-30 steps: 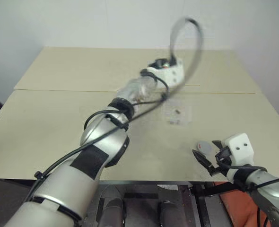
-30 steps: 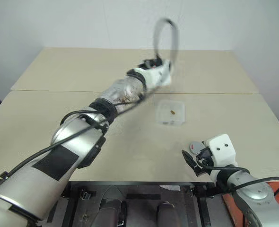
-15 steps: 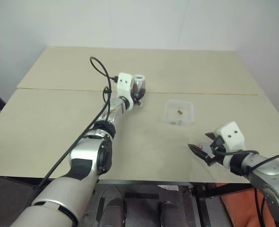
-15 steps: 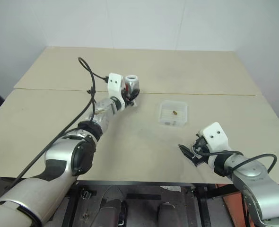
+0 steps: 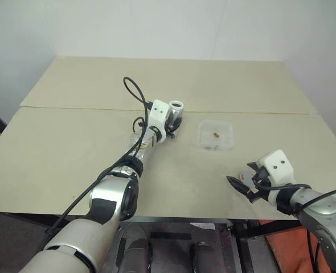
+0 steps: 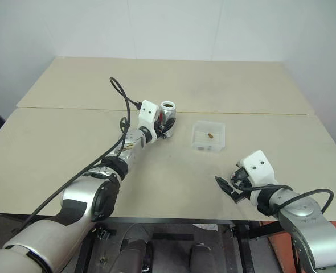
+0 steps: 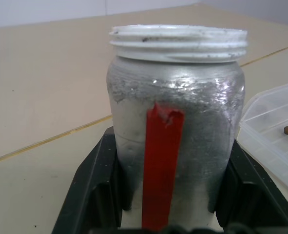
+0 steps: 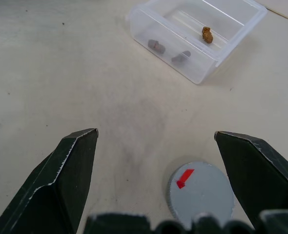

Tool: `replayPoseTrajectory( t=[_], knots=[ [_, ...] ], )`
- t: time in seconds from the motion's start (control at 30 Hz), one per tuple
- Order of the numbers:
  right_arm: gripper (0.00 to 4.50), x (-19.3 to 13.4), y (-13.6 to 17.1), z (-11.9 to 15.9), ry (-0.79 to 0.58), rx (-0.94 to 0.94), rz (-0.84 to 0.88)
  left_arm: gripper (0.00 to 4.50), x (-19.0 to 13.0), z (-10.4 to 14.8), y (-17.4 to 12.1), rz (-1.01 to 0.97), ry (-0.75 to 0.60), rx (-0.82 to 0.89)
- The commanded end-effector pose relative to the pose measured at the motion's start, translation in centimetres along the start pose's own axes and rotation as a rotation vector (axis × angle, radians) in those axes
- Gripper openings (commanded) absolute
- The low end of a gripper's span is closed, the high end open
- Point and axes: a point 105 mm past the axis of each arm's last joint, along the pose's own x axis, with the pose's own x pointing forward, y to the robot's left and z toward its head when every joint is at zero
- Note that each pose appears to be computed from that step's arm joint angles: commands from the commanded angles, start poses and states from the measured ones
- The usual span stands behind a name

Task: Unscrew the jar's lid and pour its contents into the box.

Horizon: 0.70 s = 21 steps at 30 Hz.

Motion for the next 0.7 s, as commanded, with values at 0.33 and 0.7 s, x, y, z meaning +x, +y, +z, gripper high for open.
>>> replayPoseTrajectory(
  t=[0.33, 0.7],
  knots=[
    [4.50, -0.1, -0.7, 1.5, -0.060, -0.057, -0.016, 4.47, -0.2, 0.1, 0.0, 0.017, -0.049, -0.040],
    [4.50, 0.1, -1.2, 1.9, -0.084, -0.056, 0.000, 4.47, -2.5, -0.4, 1.7, 0.000, -0.104, -0.063]
  ],
)
